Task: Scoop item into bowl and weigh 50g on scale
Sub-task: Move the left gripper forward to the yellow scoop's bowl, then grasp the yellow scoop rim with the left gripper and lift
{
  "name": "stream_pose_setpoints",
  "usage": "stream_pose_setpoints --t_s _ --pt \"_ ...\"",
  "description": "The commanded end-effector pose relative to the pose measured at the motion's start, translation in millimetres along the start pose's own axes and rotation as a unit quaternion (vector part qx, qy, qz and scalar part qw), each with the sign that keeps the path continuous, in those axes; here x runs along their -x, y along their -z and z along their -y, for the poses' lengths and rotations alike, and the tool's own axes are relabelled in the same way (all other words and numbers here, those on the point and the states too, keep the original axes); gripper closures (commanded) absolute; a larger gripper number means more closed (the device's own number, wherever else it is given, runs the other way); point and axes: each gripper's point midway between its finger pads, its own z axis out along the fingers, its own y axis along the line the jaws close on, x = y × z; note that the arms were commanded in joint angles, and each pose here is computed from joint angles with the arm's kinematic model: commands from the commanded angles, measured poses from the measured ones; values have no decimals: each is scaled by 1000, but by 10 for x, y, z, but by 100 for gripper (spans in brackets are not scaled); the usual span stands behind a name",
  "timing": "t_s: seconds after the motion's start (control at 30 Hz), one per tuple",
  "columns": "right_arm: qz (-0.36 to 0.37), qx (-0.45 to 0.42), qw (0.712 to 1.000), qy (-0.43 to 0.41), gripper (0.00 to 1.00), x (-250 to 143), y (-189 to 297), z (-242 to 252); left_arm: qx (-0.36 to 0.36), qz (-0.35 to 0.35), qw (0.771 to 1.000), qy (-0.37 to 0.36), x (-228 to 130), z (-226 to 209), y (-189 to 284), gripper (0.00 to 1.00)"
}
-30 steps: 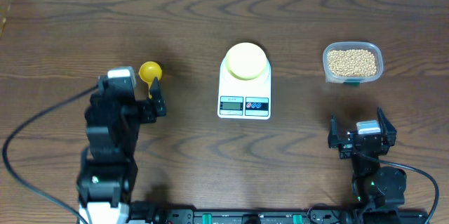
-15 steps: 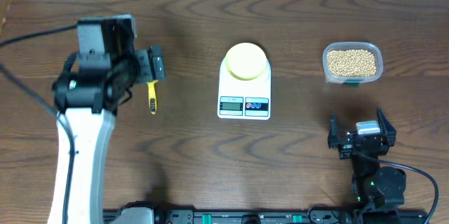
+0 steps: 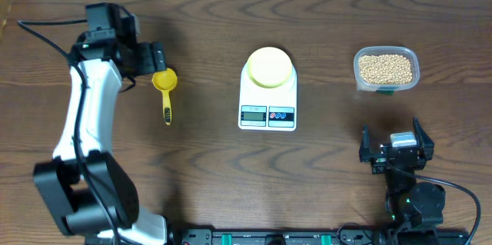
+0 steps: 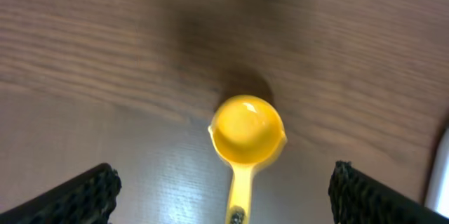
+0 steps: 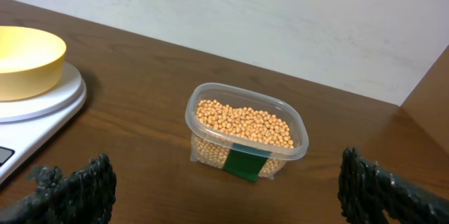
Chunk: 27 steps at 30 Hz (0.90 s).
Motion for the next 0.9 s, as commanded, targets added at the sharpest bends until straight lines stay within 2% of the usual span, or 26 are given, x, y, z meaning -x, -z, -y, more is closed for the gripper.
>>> stream_pose_setpoints --t_s 0.0,0.2,0.27,0.33,0.57,0.77,0.87 --pt "1 4 1000 -6 1 -7 -1 -18 -64 -17 998 -6 23 -56 -416 9" --pt "1 4 1000 -6 1 -7 -1 -18 -84 -65 994 -36 -201 -40 -814 16" --pt "1 4 1000 -6 1 -7 -1 -18 -85 -75 993 -34 -251 -49 -935 29" --pt "1 4 1000 -6 1 -7 -1 -18 -85 -81 993 -32 -283 -56 -1033 35" --pt "1 4 1000 -6 1 -7 -1 -18 -78 -88 993 -32 -323 -90 -1151 36" --pt "1 4 1000 -6 1 -7 -1 -18 -78 -100 991 -30 -402 -100 -1241 45" --pt "1 4 1000 -6 1 -7 -1 -18 -79 -108 991 -25 -449 -100 -1301 53"
